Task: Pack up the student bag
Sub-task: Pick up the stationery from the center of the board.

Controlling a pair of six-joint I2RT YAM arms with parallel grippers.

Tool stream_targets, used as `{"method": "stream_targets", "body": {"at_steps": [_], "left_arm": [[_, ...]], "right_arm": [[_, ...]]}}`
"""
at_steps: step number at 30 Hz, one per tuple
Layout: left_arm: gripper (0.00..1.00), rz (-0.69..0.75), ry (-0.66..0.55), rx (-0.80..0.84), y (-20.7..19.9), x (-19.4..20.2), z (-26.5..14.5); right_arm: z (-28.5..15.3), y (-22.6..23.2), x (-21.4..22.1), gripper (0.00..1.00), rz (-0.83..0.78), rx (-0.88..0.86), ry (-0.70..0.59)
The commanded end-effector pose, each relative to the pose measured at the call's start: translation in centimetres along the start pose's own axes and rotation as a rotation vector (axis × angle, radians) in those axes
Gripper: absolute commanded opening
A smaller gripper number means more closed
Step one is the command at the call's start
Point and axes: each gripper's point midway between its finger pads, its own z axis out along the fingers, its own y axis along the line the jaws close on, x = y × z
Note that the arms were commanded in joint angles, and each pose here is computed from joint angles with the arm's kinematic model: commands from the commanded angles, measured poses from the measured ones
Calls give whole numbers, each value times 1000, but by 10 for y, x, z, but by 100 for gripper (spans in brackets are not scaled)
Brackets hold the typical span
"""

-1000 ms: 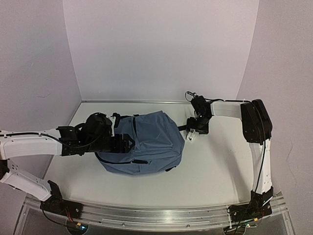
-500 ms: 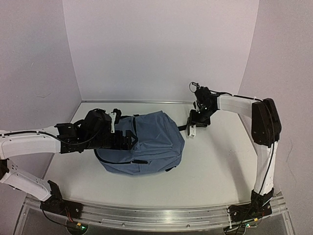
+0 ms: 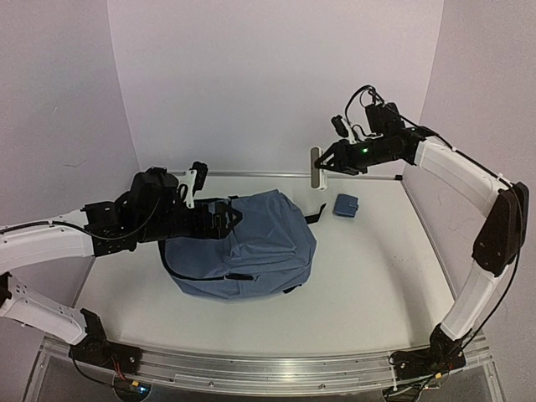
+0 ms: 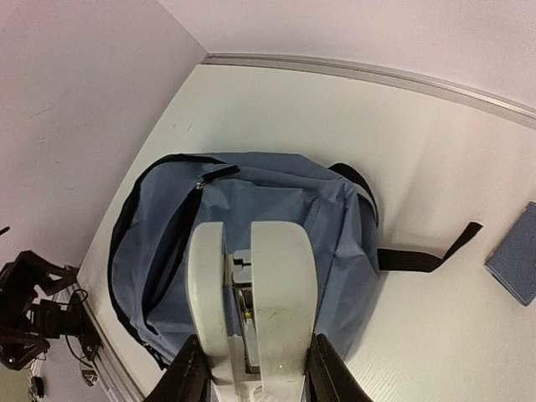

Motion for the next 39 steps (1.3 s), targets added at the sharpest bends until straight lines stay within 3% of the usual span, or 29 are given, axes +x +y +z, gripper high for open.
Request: {"method": "stream_targets", "body": {"at_steps": [1,7,12,18,22,29,31,39], "left_arm": [[98,11,-40,136,-32,-19,11],[99,-20,-62,336,-67,-21,26],[99,-48,-98,487,-92,-28,29],[94,-76,-93,532,-98,-26,39],[85,-90,-118,571,-101,-28,34],[53,-86,-145,592,-100,-27,25],[48,-85,-154,595,-99,-27,23],[61,-91,-212,616,-98,-33,10]], "right_arm": [[-18,51,-2,27,-33,-206,0],[-15,94,9,26,70,-392,29],[-13,137,22,26,43,-481,50],[-6,166,34,26,29,-546,91],[-4,175,37,26,29,-571,101],[5,176,38,27,37,-575,108],[6,176,39,27,40,-581,112],[4,185,44,27,62,-650,134]]}}
